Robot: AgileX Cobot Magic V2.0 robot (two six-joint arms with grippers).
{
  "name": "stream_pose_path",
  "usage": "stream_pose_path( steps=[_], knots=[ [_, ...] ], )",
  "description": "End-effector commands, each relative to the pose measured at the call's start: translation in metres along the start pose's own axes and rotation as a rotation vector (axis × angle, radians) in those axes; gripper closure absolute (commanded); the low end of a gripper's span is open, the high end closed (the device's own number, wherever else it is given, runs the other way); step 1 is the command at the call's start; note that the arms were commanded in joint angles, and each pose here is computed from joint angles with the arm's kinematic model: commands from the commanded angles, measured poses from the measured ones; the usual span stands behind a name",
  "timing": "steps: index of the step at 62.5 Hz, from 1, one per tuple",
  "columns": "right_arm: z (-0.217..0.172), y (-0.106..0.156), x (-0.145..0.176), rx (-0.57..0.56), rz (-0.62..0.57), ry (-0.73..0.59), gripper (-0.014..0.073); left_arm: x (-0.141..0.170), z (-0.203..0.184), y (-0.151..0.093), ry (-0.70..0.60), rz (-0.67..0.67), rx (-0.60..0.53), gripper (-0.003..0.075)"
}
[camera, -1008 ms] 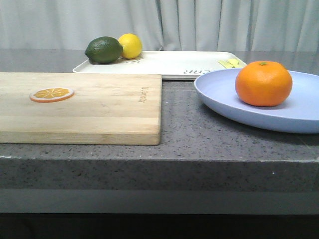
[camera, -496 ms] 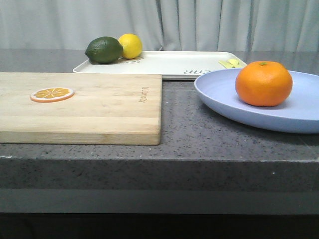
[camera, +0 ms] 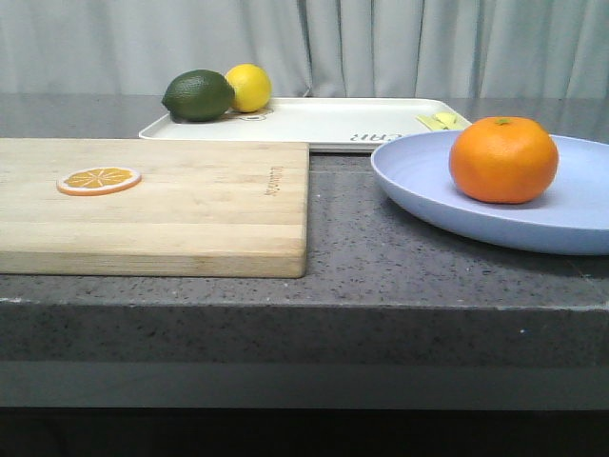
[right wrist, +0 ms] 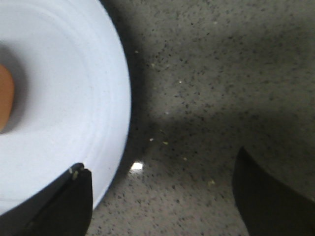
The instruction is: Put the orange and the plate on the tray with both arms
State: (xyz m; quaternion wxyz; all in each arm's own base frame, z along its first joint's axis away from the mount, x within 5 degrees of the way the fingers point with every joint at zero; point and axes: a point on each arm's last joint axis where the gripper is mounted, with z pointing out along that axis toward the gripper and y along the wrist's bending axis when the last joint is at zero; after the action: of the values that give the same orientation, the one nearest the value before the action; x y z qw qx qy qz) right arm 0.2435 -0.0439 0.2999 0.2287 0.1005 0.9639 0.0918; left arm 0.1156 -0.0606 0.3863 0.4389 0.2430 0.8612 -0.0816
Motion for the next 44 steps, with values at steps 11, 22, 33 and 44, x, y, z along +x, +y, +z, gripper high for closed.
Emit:
stream_pose_path(
  steps=[11, 22, 33, 44],
  knots=[
    [0.027, 0.003, -0.023, -0.254, 0.062, -0.009, 0.0015, -0.011, -0.005, 0.002, -0.091, -0.011, -0.01, 0.0047],
    [0.049, -0.001, -0.027, -0.279, 0.108, 0.032, 0.0199, -0.011, -0.005, 0.002, -0.091, -0.011, -0.01, 0.0047],
    [0.054, -0.003, -0.028, -0.275, 0.116, 0.04, 0.0375, -0.011, -0.005, 0.002, -0.091, -0.011, -0.01, 0.0047],
    [0.054, -0.003, -0.028, -0.276, 0.117, 0.039, 0.0466, -0.011, -0.005, 0.002, -0.091, -0.011, -0.01, 0.0047]
  ],
)
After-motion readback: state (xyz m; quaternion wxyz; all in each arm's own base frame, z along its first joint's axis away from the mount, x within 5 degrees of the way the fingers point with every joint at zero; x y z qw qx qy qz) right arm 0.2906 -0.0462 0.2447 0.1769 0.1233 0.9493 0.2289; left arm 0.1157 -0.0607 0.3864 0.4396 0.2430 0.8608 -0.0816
